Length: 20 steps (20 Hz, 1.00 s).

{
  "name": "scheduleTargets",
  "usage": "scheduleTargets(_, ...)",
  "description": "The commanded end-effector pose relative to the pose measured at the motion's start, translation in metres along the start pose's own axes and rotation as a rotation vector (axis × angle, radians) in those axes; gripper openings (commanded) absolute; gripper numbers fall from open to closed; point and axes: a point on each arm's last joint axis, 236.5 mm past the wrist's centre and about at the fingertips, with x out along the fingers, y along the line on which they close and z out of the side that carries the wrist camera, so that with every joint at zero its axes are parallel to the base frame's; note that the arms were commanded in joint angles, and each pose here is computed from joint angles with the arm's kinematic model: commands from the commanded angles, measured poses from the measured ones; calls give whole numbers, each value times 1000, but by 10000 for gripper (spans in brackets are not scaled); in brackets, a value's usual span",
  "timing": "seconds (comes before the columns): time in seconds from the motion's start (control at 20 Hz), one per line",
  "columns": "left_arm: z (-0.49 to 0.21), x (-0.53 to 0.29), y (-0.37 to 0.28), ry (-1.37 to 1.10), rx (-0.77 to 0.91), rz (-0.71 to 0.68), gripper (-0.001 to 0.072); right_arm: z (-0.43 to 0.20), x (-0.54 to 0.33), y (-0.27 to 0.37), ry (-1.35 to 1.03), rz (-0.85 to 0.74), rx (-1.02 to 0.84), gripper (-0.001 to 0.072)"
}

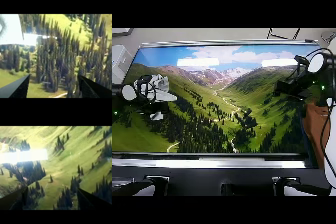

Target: Fold the clothes and pants, and hang the long-sleeved shirts on hangers.

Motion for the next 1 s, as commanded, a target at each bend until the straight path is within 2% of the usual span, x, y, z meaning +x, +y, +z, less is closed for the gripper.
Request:
scheduleTargets(0.0, 0, 0, 0, 0, 1, 0, 711, 0, 0, 0, 1, 0, 0, 696)
scheduleTargets(0.65, 0, 0, 0, 0, 0, 0, 711, 4, 0, 1, -17, 4, 0, 696)
scheduleTargets(0.95, 61, -4, -7, -252, -13, -32, 711, 44, -4, 10, -186, 40, -1, 696)
